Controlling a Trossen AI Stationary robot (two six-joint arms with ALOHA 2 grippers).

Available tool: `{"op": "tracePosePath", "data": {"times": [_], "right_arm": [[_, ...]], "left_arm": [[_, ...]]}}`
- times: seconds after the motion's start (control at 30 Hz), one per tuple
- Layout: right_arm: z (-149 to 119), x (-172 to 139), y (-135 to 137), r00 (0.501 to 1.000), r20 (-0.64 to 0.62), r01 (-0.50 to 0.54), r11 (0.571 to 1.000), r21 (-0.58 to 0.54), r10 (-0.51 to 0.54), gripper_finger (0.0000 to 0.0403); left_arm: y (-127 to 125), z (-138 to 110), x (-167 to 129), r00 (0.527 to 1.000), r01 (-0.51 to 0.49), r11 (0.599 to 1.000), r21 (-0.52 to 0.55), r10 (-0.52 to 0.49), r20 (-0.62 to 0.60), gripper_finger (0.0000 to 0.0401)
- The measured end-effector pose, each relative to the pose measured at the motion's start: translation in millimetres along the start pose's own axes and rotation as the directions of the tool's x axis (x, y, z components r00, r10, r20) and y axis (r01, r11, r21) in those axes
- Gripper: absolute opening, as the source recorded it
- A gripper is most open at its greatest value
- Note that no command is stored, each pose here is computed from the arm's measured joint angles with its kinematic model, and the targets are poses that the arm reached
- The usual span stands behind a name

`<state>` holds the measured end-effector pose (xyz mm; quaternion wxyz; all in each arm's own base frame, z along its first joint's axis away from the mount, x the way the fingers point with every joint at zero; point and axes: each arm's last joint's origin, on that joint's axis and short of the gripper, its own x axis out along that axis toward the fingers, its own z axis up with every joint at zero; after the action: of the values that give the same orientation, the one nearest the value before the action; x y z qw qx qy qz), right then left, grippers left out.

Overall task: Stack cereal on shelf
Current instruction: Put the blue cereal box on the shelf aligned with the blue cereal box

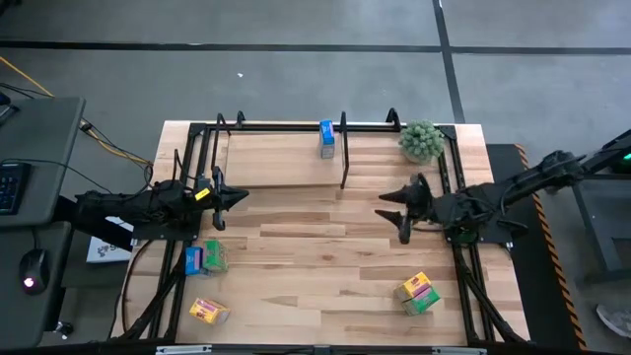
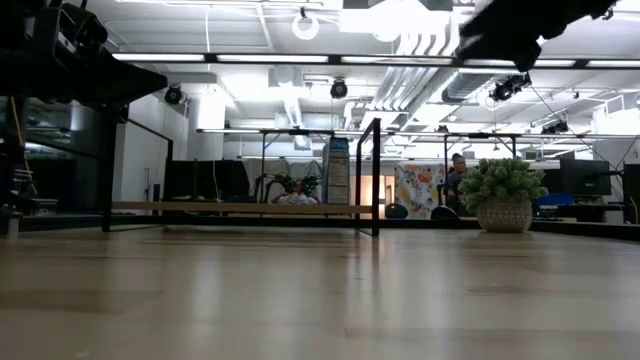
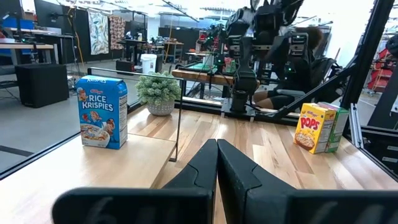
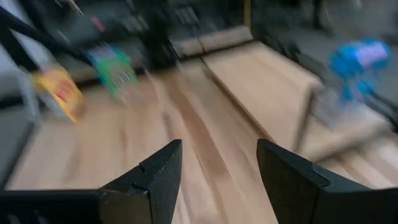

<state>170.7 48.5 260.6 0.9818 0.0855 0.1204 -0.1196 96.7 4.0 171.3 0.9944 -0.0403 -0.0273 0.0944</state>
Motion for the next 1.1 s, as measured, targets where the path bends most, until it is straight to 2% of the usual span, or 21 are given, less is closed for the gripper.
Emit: {"op": "tracePosePath", "data": {"times": [0.13, 0.27, 0.43, 0.53, 0.6, 0.8, 0.9, 0.97, 1.1], "right_arm": [[-8, 1, -1, 0.980, 0.178, -0.091, 0.995, -0.026, 0.094, 0.0200], [-8, 2, 0, 0.958, 0.261, -0.105, 0.993, -0.057, 0.117, 0.0200], [-6, 7, 4, 0.945, 0.291, -0.134, 0.989, -0.069, 0.148, 0.0200], [-10, 12, 6, 0.950, 0.266, -0.141, 0.986, -0.095, 0.161, 0.0200], [-13, 15, 7, 0.956, 0.249, -0.130, 0.984, -0.119, 0.156, 0.0200], [-15, 23, 5, 0.962, 0.243, -0.096, 0.988, -0.119, 0.123, 0.0200], [-14, 24, 4, 0.960, 0.254, -0.097, 0.989, -0.108, 0.121, 0.0200], [-14, 24, 4, 0.959, 0.256, -0.096, 0.990, -0.106, 0.120, 0.0200], [-13, 24, 4, 0.957, 0.264, -0.097, 0.990, -0.101, 0.121, 0.0200]], "left_arm": [[0, 1, 0, 1.000, 0.001, 1.000, -0.031, -0.001, 0.009, 0.0003], [0, 1, 0, 1.000, 0.002, 0.996, -0.085, -0.001, 0.011, 0.0003], [0, 7, 0, 0.998, 0.007, 0.992, -0.126, 0.002, 0.070, 0.0003], [0, 18, -1, 0.984, 0.025, 0.962, -0.273, 0.025, 0.178, 0.0003], [0, 25, -2, 0.967, 0.061, 0.942, -0.330, 0.026, 0.253, 0.0003], [-2, 45, -6, 0.897, 0.190, 0.915, -0.355, -0.015, 0.441, 0.0003], [-6, 43, -2, 0.901, 0.233, 0.920, -0.314, -0.082, 0.427, 0.0003], [-10, 41, 2, 0.908, 0.273, 0.902, -0.334, -0.127, 0.399, 0.0003], [-18, 51, 13, 0.932, 0.267, 0.906, -0.327, -0.156, 0.328, 0.0012]]}}
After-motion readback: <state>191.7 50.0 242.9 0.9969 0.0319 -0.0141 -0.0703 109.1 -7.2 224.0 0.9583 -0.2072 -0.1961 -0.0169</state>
